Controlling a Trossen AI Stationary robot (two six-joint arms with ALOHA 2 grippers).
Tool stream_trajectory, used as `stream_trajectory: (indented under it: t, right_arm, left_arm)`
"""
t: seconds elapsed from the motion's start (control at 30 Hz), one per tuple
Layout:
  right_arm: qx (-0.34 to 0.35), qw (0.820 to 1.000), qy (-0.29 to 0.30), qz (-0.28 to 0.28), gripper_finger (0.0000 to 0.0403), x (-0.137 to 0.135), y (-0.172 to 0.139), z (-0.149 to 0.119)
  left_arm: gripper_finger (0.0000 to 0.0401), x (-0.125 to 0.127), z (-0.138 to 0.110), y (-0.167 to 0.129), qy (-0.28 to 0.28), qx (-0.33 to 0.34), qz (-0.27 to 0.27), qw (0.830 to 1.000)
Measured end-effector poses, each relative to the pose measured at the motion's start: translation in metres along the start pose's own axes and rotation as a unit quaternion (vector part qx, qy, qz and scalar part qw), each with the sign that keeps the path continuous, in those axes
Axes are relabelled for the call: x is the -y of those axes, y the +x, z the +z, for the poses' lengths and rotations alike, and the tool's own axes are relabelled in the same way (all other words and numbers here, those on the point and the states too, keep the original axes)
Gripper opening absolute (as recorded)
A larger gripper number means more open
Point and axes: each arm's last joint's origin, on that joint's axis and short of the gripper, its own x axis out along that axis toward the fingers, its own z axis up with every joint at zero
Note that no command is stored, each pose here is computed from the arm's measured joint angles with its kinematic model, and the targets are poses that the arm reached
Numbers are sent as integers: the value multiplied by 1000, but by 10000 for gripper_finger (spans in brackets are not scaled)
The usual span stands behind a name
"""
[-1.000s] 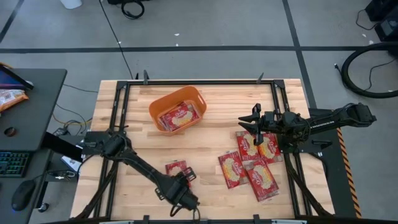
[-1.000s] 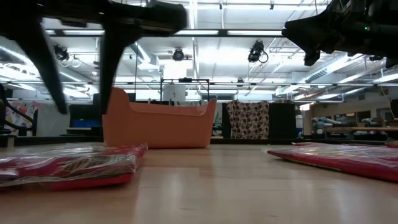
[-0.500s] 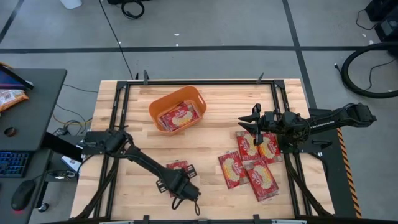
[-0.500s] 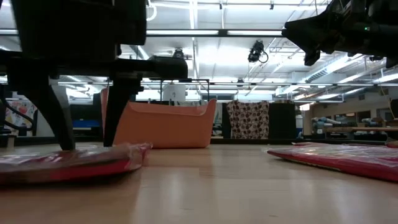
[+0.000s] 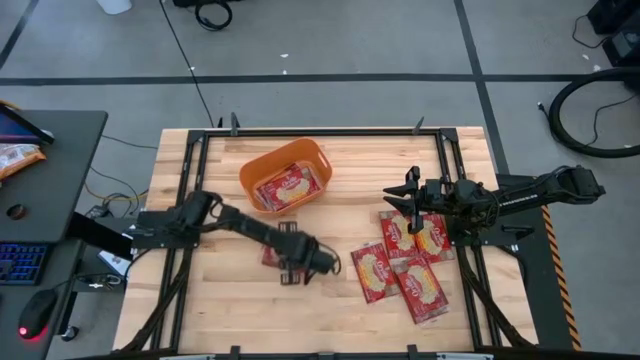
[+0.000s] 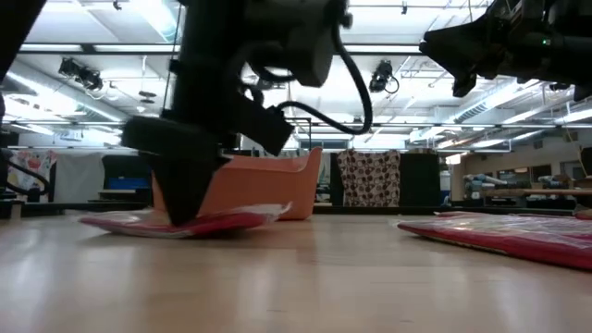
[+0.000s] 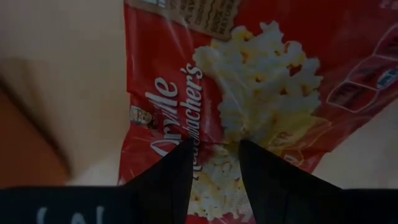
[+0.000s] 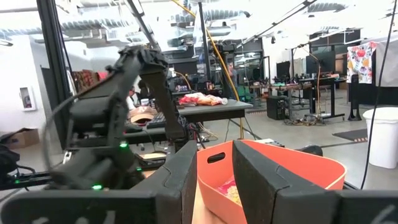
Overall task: Sort popcorn bags into baskets
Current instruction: Put the red popcorn bag into the orange bin
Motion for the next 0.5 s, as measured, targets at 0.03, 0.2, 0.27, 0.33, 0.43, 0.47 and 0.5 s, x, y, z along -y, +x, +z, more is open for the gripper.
stream_trajectory:
  t: [0.03, 0.2, 0.27, 0.33, 0.43, 0.47, 0.5]
  right_arm:
    - [0, 1000, 0, 0, 107, 0, 0, 0]
    - [-3, 1000, -1, 0, 107, 0, 0, -1]
    - [-3, 1000, -1, 0, 107, 0, 0, -1]
    - [-4, 1000, -1, 0, 107, 0, 0, -1]
    - [-4, 1000, -1, 0, 107, 0, 0, -1]
    - [-4, 1000, -1, 0, 107, 0, 0, -1]
    - [-4, 1000, -1, 0, 107, 0, 0, -1]
  left_arm:
    - [136, -5, 2, -1, -5, 5, -1, 1000]
    - [136, -21, 4, -24, -30, 60, -2, 998]
    - [136, -23, 1, -32, -28, 74, 6, 997]
    - [136, -18, -1, -35, -20, 84, 9, 996]
    - [137, -3, -5, -40, -2, 107, 23, 994]
    - [138, 3, -6, -40, 5, 116, 30, 993]
    - [140, 10, -8, -41, 12, 126, 40, 991]
